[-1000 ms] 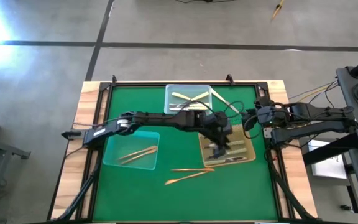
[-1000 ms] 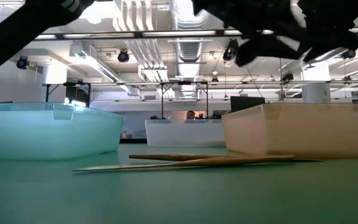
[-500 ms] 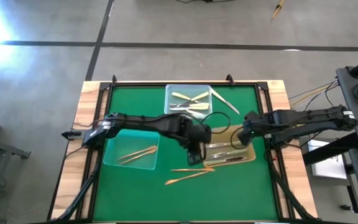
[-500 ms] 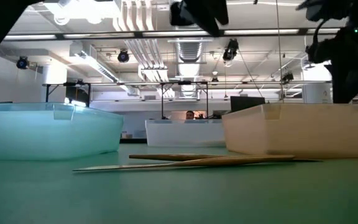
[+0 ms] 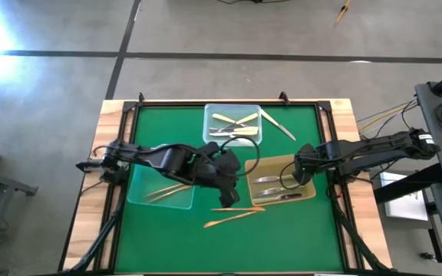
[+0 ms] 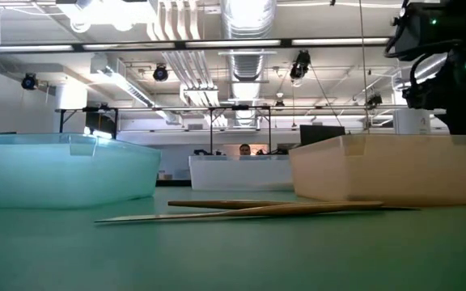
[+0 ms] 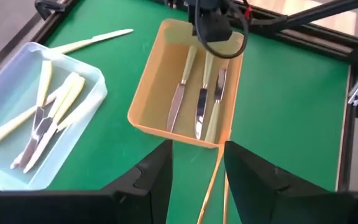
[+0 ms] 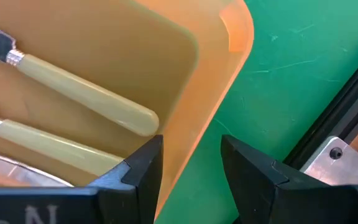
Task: Sort silverware by color (type)
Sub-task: Adjust the orange bin on the table
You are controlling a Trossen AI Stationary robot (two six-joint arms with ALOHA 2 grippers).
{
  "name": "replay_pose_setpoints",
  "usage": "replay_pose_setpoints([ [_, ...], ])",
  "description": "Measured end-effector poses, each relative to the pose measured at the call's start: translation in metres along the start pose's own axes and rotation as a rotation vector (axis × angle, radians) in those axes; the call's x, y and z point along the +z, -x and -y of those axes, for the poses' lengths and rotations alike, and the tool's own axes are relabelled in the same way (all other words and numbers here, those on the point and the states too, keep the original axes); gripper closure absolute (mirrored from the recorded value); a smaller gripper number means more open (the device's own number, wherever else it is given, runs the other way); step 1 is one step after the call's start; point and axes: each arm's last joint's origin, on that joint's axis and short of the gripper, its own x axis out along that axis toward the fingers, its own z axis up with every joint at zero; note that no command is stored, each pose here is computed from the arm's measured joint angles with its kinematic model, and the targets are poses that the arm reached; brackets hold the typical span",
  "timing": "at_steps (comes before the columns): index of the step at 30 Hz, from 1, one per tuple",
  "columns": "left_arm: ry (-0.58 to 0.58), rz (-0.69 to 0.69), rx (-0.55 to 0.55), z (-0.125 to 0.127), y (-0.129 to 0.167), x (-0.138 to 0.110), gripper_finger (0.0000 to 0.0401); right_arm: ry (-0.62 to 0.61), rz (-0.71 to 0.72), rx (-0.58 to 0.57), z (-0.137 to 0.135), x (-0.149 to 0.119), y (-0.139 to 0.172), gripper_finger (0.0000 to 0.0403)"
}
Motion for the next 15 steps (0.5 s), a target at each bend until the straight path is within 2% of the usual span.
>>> replay_pose_setpoints([
  [8, -0.011, 0.03, -0.025, -0.007, 0.033, -0.002, 0.0274, -0.001, -0.04, -0.066, -0.005, 0.003, -0.009, 0.025],
  [15, -0.043, 0.009, 0.031, -0.019, 0.051, -0.007, 0.0274, 0.012, -0.081, -0.128, -0.01, 0.005, -0.015, 0.025],
])
